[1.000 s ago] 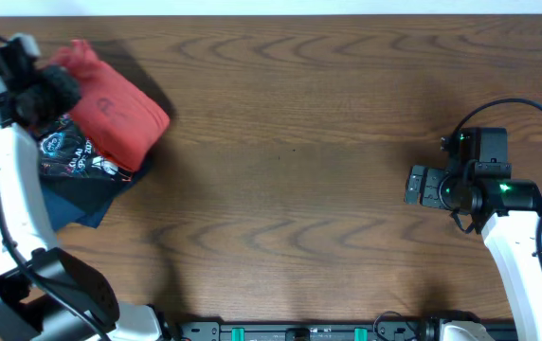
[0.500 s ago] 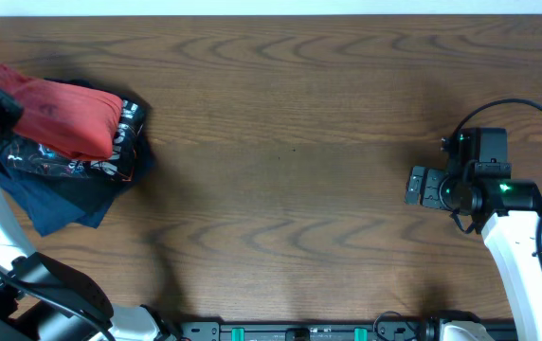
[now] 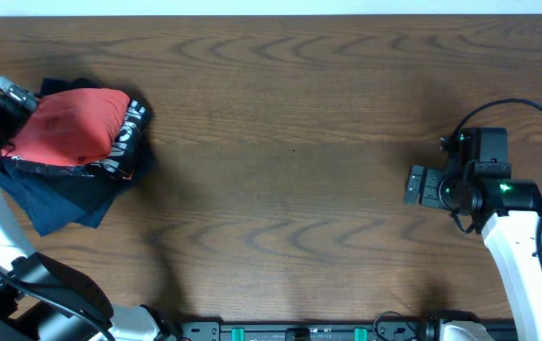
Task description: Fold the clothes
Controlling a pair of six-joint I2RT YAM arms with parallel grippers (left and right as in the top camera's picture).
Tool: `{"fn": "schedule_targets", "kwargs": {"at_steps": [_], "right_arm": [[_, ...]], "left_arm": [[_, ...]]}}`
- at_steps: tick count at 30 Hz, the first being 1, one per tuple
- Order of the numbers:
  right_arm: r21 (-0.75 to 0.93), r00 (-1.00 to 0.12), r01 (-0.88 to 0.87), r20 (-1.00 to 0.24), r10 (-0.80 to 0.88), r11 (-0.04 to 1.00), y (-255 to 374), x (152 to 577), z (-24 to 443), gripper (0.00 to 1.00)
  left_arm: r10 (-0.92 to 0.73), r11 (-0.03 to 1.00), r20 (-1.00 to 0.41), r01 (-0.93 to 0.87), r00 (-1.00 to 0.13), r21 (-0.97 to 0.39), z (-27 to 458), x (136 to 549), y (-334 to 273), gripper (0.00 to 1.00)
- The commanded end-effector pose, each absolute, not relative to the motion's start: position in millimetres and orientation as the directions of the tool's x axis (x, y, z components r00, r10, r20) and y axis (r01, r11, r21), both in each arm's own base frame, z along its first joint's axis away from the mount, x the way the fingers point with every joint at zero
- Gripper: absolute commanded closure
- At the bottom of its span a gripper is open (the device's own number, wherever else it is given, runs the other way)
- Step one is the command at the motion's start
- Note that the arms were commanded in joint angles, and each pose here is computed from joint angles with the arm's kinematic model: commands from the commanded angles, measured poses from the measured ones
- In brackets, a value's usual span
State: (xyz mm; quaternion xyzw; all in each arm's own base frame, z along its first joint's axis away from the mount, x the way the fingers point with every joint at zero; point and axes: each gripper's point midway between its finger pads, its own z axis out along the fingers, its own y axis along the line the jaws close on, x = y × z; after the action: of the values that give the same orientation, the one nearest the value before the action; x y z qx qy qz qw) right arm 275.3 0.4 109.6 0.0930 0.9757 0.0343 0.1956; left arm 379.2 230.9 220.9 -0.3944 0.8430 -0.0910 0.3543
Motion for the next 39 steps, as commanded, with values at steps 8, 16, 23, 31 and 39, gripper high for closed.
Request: {"fn": "schedule_targets", "kwargs": {"at_steps": [8,16,23,31,39], "right_arm": [[0.342,-0.87,0.037,-0.452,0.199,0.939,40.3,318.9,119.0,0.01],[0.38,-0.878,0.082,-0.411,0.248,0.921,26.5,351.8,113.4,0.01],[0.301,-0.883,0.179,-0.37,0.288,0.937,-9.9,349.1,152.6,0.01],[0.212,-0.776,0.24,-0.545,0.318,0.947,-28.7,305.2,199.9,0.01],[0.205,-0.43,0.275,-0.848,0.311,0.939,-42.6,254.8,238.7,0.01]], "left_arm": [[-0.529,0.843,-0.547,-0.326,-0.649,-0.428,219.1,424.5,128.7,0.02],[-0.241,0.968,-0.479,-0.172,-0.844,-0.184,189.3,414.9,26.0,0.02],[-0.226,0.973,-0.279,-0.2,-0.933,-0.119,181.9,348.2,5.5,0.02],[-0.219,0.975,-0.536,-0.16,-0.815,-0.154,236.6,301.5,3.2,0.02],[-0.197,0.98,-0.904,-0.087,-0.379,-0.177,281.7,234.0,5.6,0.02]]}}
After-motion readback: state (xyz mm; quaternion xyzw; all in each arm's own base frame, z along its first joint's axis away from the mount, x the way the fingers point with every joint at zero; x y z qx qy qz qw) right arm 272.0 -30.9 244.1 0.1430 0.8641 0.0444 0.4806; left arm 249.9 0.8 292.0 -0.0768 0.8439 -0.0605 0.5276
